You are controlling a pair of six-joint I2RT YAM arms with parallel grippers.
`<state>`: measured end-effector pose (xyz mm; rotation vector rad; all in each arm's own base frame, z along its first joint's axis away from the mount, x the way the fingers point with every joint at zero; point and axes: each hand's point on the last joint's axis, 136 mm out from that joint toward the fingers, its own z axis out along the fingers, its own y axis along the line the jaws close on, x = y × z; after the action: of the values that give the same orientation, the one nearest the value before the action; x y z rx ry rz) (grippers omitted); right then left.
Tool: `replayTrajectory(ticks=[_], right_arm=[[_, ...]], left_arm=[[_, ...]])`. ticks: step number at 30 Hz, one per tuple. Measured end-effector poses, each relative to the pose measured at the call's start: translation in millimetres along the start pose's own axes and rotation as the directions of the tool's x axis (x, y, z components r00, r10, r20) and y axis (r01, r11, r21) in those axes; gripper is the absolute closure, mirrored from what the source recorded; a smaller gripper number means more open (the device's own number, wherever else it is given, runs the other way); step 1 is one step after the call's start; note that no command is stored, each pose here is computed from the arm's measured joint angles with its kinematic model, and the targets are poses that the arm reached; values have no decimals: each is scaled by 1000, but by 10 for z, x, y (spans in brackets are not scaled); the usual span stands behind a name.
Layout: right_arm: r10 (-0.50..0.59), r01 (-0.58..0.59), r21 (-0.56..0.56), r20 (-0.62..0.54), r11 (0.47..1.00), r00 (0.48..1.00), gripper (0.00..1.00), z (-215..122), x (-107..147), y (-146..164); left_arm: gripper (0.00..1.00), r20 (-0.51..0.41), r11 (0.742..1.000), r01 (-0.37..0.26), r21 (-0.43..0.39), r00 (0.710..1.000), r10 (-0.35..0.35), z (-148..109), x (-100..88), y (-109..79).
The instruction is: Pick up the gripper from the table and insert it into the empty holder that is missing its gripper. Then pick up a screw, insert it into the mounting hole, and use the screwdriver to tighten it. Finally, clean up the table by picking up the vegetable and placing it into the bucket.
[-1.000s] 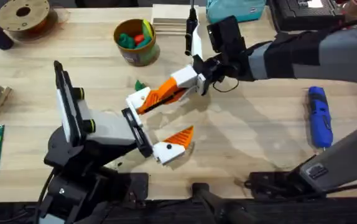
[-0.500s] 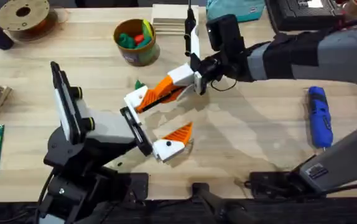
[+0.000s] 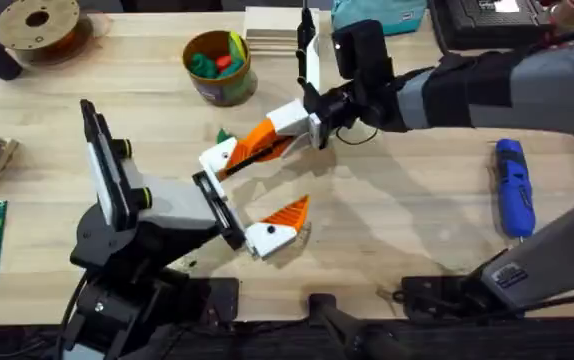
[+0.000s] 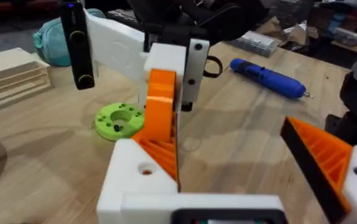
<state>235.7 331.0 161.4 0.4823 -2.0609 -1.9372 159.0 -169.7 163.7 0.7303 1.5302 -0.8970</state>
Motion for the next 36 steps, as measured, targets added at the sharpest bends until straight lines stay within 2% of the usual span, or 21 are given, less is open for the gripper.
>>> replayTrajectory(ticks=[33,36], right_arm=[[-29,29,18,13,999,999,988,53,-33,-7],[-44,43,14,12,999,999,951,54,-38,8]], left_arm=[[13,3,999,24,-26,1000,-24,-3,-5,47],[13,4,999,15,-29,1000,-15,-4,-8,52]])
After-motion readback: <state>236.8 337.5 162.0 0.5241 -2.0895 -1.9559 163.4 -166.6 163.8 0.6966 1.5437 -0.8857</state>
